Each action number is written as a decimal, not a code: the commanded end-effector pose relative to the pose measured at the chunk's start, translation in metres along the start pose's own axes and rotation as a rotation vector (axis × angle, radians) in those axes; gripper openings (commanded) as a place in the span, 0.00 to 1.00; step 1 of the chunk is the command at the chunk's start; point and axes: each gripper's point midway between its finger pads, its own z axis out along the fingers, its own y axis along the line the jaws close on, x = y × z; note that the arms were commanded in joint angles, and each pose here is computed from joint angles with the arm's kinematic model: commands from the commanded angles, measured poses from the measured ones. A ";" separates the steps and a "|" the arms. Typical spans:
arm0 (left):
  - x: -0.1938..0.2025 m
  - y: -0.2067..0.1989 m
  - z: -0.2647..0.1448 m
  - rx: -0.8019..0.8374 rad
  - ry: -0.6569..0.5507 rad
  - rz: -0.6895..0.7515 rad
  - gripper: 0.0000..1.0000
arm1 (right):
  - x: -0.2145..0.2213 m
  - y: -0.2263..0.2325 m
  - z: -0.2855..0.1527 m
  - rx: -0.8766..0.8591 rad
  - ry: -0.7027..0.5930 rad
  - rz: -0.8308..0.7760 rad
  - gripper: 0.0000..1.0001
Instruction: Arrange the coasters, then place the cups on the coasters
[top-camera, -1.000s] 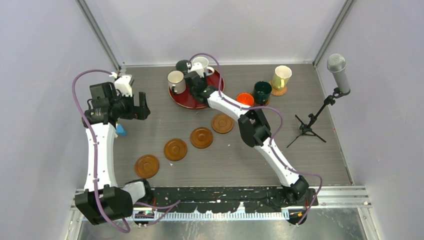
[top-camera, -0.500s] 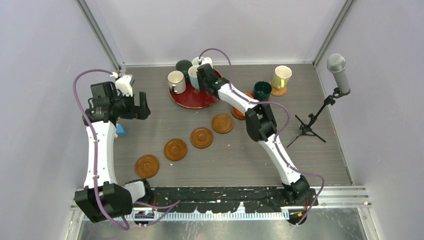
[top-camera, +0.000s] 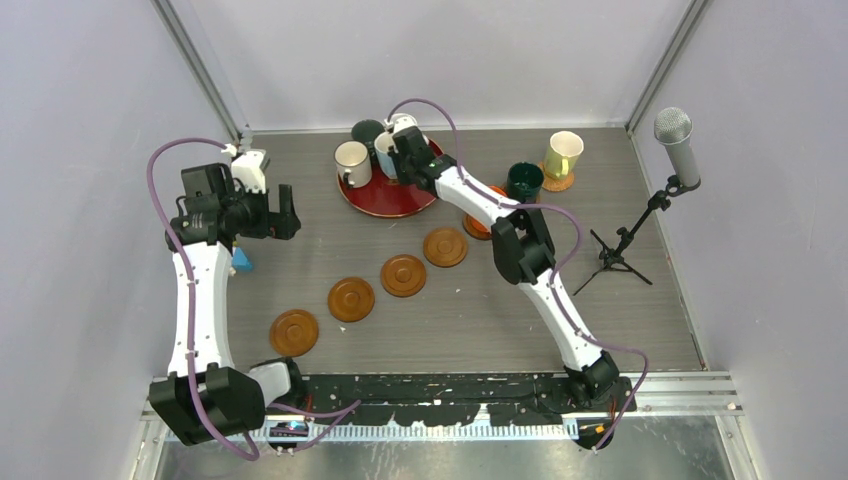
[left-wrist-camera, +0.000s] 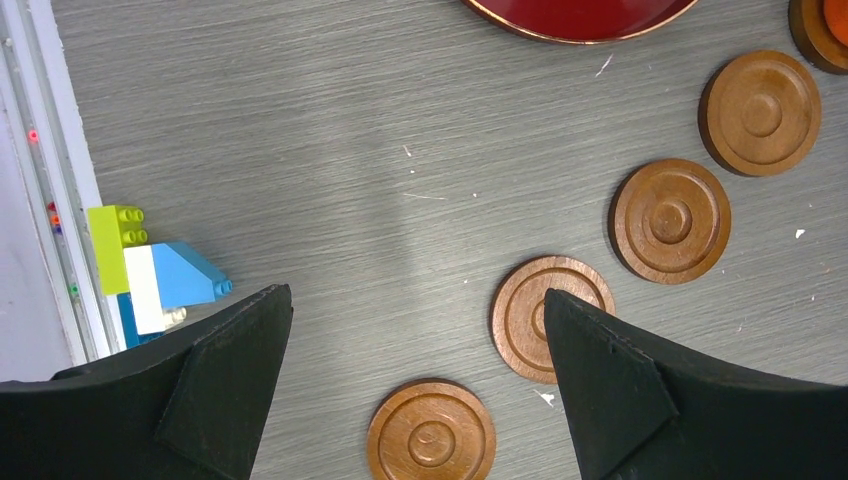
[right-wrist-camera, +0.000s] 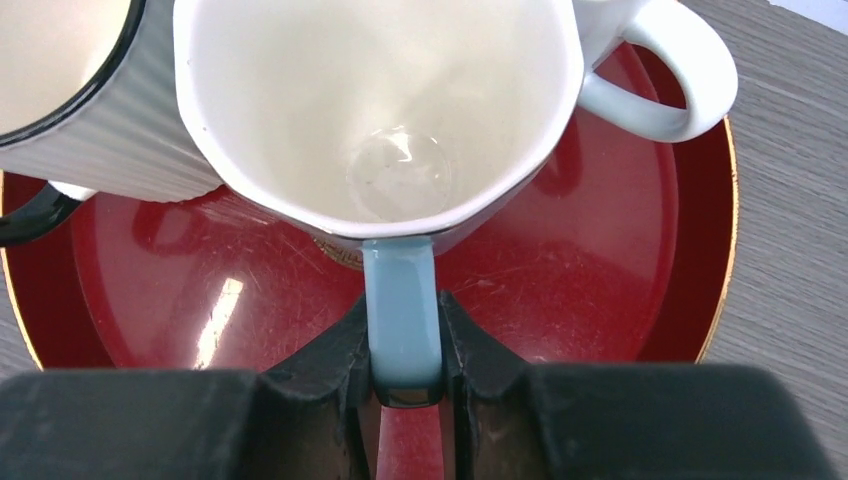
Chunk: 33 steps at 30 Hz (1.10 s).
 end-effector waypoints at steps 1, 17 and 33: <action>-0.009 -0.001 -0.001 0.007 -0.037 0.025 1.00 | -0.070 -0.003 -0.048 -0.011 -0.143 0.002 0.19; -0.009 -0.003 0.001 0.023 -0.043 0.028 1.00 | -0.020 -0.010 -0.083 -0.015 -0.032 0.031 0.22; -0.008 -0.004 -0.004 0.013 -0.045 0.034 1.00 | 0.005 -0.013 -0.078 -0.050 0.111 -0.089 0.43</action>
